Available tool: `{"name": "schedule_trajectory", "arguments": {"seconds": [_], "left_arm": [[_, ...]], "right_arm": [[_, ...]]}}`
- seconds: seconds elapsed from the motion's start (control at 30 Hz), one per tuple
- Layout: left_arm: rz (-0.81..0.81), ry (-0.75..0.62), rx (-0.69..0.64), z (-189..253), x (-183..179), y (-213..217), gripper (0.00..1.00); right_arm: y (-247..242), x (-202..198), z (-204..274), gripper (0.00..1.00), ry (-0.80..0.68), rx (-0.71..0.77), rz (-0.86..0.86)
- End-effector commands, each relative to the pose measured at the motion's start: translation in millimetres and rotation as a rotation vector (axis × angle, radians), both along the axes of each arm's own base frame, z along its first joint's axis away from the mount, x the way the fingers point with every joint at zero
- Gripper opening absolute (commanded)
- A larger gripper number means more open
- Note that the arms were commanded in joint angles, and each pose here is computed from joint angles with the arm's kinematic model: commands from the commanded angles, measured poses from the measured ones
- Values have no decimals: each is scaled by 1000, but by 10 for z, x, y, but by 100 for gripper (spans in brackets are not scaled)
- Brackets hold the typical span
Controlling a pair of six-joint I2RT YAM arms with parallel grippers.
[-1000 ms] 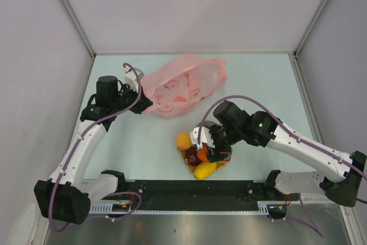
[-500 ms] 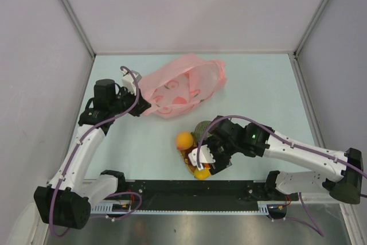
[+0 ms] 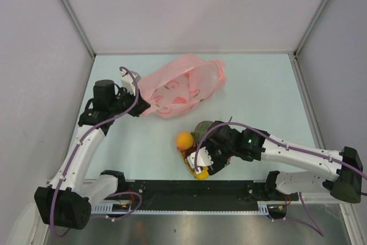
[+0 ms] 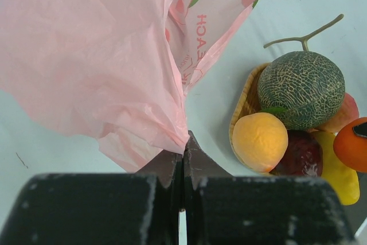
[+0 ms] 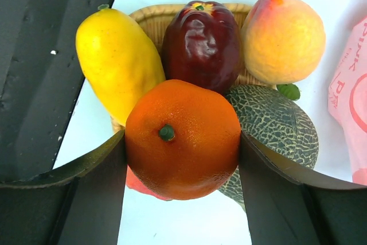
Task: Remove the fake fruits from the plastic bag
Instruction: Place the fake fruit on the plate.
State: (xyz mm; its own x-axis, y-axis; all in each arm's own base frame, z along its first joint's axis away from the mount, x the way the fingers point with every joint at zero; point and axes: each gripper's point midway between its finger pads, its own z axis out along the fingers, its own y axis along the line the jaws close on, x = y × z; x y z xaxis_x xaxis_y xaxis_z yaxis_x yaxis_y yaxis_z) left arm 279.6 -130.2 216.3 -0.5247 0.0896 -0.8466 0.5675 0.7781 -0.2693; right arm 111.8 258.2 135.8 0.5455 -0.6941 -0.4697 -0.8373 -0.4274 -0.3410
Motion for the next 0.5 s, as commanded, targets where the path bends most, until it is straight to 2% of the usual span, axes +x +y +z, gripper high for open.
{"name": "schedule_trajectory", "arguments": {"seconds": [0.0,0.23,0.47], "left_arm": [[-9,-42,-35,113,-9,-20,0],[-13,-42,-36,100,-5,-29,0],[-12,-40,-38,90,5,-29,0]], "right_arm": [[58,57,30,22,-47,33,2],[18,41,-37,25,-49,16,6],[15,60,-64,33,-56,17,-4]]}}
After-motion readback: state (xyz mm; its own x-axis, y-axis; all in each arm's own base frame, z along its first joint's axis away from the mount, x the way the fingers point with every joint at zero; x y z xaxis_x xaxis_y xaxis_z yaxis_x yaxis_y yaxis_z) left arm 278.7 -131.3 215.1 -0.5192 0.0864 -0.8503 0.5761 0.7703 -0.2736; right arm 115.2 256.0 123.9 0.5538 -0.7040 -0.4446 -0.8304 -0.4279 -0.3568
